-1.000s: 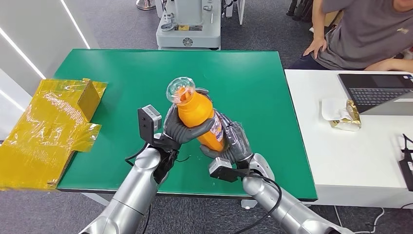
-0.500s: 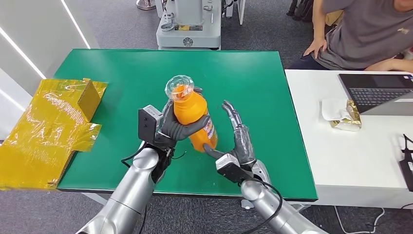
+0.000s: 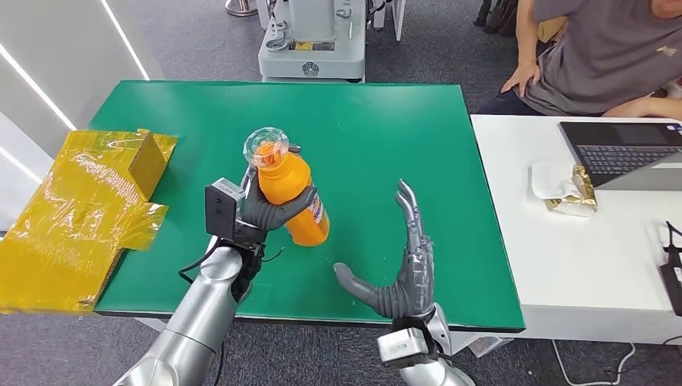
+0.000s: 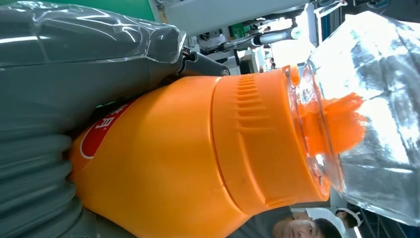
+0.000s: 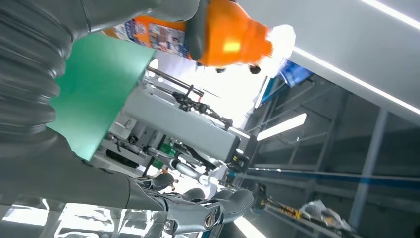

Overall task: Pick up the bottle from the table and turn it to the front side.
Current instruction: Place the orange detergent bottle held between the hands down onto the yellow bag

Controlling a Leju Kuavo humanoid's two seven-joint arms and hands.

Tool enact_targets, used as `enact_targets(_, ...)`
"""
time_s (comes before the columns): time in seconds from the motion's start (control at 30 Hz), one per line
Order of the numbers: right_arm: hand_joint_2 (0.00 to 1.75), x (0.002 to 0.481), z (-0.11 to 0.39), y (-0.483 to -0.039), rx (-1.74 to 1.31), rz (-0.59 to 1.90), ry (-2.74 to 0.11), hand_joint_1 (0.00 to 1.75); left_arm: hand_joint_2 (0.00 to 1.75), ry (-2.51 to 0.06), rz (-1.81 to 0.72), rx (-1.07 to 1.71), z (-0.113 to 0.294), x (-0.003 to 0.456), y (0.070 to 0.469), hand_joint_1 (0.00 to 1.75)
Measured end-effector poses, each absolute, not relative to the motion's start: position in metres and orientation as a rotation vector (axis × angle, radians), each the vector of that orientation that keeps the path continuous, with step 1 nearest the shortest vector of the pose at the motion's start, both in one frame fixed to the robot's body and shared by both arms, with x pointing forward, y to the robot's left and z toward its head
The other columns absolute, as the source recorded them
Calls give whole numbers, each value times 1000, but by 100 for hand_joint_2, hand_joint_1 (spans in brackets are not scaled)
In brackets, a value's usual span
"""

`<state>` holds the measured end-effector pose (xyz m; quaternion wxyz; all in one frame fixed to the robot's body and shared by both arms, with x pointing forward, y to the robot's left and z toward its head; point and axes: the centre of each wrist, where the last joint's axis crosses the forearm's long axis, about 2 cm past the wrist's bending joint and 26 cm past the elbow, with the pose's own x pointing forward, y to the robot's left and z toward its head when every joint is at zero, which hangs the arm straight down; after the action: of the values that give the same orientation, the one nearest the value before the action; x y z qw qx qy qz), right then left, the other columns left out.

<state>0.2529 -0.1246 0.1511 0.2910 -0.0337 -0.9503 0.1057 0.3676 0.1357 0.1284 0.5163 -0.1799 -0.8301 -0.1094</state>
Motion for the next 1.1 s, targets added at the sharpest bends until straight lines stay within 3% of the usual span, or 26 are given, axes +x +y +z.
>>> enact_targets(0.47,175,218,172,-123,-31,142,-2593,0,175,-2063,-266,-304,132,377,152,175)
enact_targets(0.63,175,209,166,-123,-42,162,-2580,0,175,-2215,-450,287,151,392,183,175)
enact_targets(0.77,175,205,161,-122,-41,164,-2561,0,175,-2249,-903,994,197,425,225,175)
enact_targets(0.93,175,199,156,-121,-41,162,-2537,0,175,-1970,-1398,1526,238,456,266,175)
enact_targets(1.1,175,198,153,-120,-35,168,-2525,0,175,-1709,-1563,1715,244,467,302,175)
